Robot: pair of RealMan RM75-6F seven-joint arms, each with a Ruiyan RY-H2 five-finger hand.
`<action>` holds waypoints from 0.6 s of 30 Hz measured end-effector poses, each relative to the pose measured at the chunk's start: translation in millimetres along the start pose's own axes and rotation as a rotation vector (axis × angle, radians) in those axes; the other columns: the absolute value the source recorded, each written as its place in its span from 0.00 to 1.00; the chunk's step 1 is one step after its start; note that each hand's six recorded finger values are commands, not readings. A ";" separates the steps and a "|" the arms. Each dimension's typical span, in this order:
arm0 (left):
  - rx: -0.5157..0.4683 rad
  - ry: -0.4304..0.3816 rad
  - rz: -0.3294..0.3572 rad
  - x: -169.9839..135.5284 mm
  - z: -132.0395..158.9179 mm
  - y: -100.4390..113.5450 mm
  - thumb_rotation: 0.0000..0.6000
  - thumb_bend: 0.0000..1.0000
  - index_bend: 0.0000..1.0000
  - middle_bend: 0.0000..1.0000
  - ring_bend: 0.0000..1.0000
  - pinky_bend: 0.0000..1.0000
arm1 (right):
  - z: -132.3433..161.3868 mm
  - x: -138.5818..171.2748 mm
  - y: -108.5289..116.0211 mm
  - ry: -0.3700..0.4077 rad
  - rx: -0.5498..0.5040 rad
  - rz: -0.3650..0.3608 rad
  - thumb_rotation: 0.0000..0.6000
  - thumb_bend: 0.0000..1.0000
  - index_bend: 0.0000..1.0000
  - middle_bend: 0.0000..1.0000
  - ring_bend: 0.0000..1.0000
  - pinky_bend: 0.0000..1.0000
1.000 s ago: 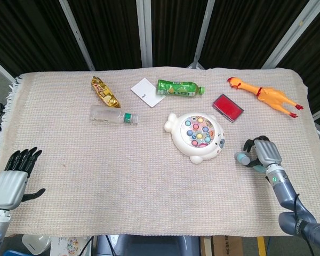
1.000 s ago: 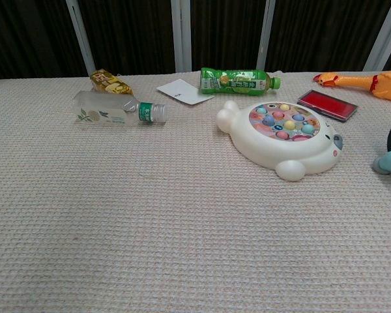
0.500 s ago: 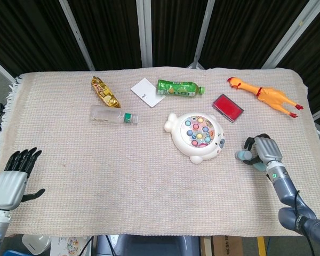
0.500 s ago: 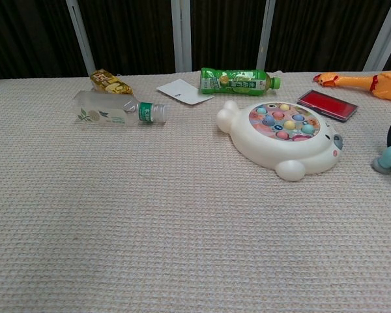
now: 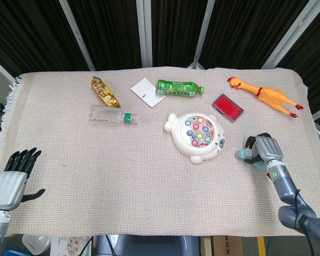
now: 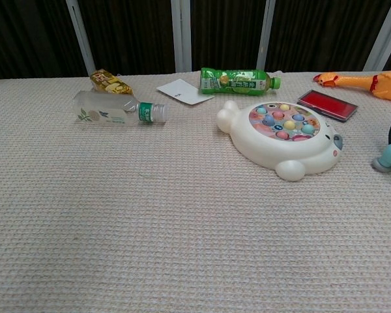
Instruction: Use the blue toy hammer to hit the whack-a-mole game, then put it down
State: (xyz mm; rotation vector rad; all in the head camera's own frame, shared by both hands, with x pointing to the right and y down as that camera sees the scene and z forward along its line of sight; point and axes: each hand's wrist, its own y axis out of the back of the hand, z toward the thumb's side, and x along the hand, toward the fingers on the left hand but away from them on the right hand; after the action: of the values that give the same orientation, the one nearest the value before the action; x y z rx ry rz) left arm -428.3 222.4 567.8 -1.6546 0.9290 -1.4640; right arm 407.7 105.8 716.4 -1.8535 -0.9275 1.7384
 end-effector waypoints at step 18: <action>-0.002 -0.004 0.006 6.9 0.1 1.7 1.00 0.03 0.00 0.00 0.00 0.00 | 10.7 39.6 19.7 0.061 0.024 -0.031 1.00 0.07 0.10 0.20 0.06 0.06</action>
State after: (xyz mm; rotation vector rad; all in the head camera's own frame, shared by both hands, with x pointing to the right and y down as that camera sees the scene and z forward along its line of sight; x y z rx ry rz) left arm -427.7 215.6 569.4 -1.6546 0.9329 -1.4556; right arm 400.2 119.4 673.6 -1.8570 -0.9034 1.6584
